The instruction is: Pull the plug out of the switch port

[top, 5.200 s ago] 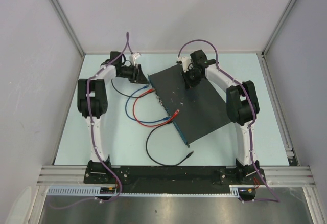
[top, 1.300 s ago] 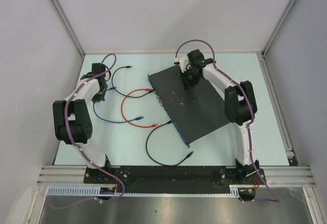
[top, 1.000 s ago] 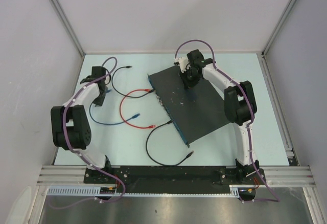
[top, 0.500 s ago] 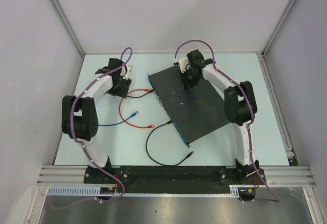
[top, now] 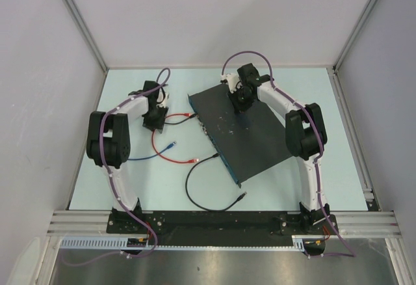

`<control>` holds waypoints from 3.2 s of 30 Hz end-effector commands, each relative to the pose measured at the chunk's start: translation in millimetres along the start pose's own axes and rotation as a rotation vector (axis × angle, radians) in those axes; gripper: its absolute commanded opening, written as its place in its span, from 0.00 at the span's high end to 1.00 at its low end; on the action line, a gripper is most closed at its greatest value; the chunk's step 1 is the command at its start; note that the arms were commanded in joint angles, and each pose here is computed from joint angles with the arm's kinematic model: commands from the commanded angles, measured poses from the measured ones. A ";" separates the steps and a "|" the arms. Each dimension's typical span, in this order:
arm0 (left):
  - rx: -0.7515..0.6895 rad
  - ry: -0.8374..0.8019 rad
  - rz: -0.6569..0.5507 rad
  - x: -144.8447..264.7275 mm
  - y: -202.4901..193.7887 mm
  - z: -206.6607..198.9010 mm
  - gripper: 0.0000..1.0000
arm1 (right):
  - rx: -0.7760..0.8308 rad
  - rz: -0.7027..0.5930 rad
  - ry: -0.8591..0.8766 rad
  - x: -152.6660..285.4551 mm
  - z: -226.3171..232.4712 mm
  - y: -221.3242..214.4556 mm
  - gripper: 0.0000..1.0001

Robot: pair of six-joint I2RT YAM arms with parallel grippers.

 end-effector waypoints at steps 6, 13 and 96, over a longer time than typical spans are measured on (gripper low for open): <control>0.006 0.063 0.001 -0.9 -16.5 13.2 0.68 | -0.003 0.162 0.123 -66.7 38.5 -57.5 0.85; -0.008 0.096 0.007 2.4 -20.7 25.1 1.00 | -0.004 0.165 0.125 -68.0 38.3 -57.9 0.85; -0.070 -0.806 -0.111 -7.6 82.5 -145.4 0.59 | -0.006 0.170 0.117 -68.0 37.9 -58.3 0.85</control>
Point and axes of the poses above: each gripper's point midway between its finger pads, its own x axis back along the fingers, its own z axis along the line the jaws close on, y = z × x, the point moved 2 cm from there along x, back along the fingers, and after that the axes turned 15 degrees about x, right-handed, at the moved point
